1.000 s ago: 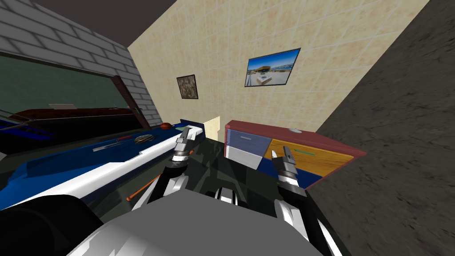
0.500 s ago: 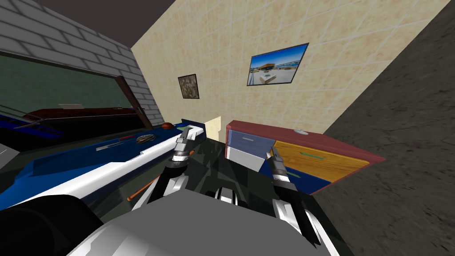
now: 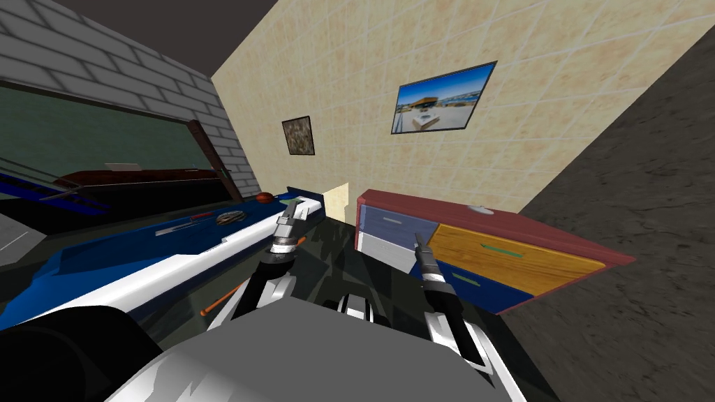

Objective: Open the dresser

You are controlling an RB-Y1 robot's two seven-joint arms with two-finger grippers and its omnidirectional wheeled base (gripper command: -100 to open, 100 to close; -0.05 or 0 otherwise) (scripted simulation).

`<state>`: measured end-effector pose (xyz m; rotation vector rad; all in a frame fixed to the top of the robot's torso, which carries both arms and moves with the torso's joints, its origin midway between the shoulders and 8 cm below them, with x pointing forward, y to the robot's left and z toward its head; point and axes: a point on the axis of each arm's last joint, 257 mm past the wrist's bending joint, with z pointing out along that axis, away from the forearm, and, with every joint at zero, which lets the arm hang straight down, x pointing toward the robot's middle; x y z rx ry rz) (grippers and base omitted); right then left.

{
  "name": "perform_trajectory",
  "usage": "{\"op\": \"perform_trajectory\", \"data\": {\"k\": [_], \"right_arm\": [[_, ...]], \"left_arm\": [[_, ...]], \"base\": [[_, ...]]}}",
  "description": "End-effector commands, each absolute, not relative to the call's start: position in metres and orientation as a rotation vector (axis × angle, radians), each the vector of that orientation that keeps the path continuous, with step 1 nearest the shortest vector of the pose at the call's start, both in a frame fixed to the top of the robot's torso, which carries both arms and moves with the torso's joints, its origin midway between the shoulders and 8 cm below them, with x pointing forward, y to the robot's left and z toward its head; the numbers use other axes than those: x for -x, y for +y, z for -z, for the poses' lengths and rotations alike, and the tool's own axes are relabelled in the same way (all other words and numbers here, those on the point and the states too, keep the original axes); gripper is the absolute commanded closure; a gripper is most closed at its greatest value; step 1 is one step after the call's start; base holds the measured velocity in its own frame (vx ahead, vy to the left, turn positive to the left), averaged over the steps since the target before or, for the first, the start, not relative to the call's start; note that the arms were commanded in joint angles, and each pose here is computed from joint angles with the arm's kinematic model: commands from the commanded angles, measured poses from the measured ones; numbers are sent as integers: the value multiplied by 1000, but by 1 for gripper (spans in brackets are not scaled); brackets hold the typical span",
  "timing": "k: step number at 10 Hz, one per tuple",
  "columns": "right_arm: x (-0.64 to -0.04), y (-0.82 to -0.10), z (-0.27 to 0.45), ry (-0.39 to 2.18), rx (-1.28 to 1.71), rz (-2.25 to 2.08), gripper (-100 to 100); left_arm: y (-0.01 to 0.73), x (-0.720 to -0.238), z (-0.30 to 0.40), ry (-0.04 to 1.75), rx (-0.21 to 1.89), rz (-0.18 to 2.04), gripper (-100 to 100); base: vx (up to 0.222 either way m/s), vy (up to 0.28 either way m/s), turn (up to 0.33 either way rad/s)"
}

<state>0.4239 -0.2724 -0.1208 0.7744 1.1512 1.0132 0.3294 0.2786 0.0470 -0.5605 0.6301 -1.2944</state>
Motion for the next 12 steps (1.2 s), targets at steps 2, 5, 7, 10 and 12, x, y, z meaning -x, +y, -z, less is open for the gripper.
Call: {"op": "perform_trajectory", "data": {"k": [2,5,7,10,12], "right_arm": [[-436,-268,154,1277,-735,-876,-100],[-441,-266,170,1343,-694,-787,-100],[-444,-266,187,1401,-663,-709,-100],[-450,-267,220,1509,-612,-564,-100],[-452,-269,236,1564,-569,-474,-100]], "left_arm": [[279,-329,-47,630,561,1294,0],[279,-329,-47,630,561,1294,0],[279,-329,-47,630,561,1294,0],[279,-329,-47,630,561,1294,0],[279,-329,-47,630,561,1294,0]], "base": [[51,10,38],[53,18,34],[57,12,41],[58,11,45],[58,19,42]]}}
